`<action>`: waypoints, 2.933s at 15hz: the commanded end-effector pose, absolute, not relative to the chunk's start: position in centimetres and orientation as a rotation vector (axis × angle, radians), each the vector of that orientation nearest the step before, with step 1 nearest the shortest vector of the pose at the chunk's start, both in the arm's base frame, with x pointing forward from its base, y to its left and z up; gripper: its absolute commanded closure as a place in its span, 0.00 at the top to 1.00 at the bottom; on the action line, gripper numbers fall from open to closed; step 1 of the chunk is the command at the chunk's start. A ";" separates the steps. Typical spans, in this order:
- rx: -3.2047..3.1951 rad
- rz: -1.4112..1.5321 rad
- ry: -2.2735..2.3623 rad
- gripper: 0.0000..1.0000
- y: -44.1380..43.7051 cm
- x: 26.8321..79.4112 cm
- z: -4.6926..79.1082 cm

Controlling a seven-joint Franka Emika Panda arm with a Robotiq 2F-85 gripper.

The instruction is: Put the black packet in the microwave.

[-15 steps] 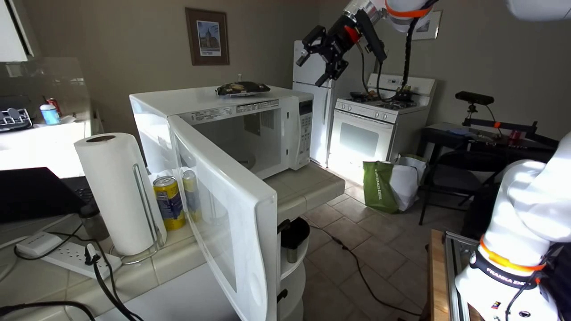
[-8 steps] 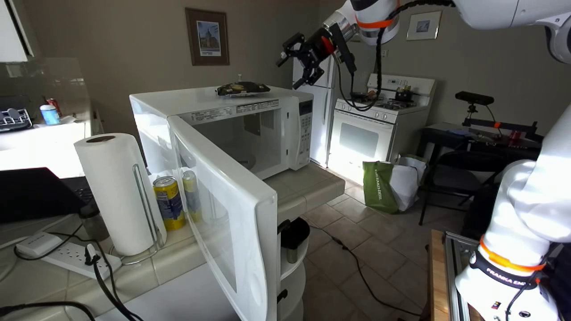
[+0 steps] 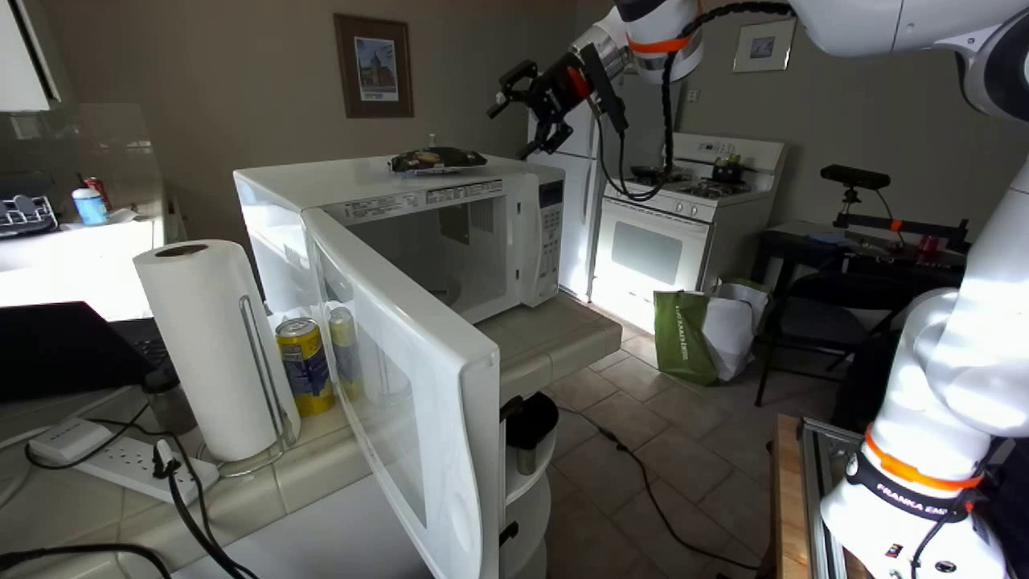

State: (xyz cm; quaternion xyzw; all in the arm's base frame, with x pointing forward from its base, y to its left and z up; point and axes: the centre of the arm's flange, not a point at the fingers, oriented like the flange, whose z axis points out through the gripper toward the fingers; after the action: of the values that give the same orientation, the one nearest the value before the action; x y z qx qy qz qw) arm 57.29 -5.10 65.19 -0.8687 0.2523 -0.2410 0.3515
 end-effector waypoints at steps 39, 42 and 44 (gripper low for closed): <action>-2.073 -0.296 0.801 0.00 -5.2 52.7 63.9; -2.097 -0.169 0.703 0.00 -5.3 49.4 63.3; -2.117 -0.111 0.667 0.00 -5.5 47.8 62.4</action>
State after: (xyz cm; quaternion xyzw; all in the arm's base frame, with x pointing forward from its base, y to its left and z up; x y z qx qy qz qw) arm 51.22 -5.06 64.29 -0.8485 0.2886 -0.0743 0.4373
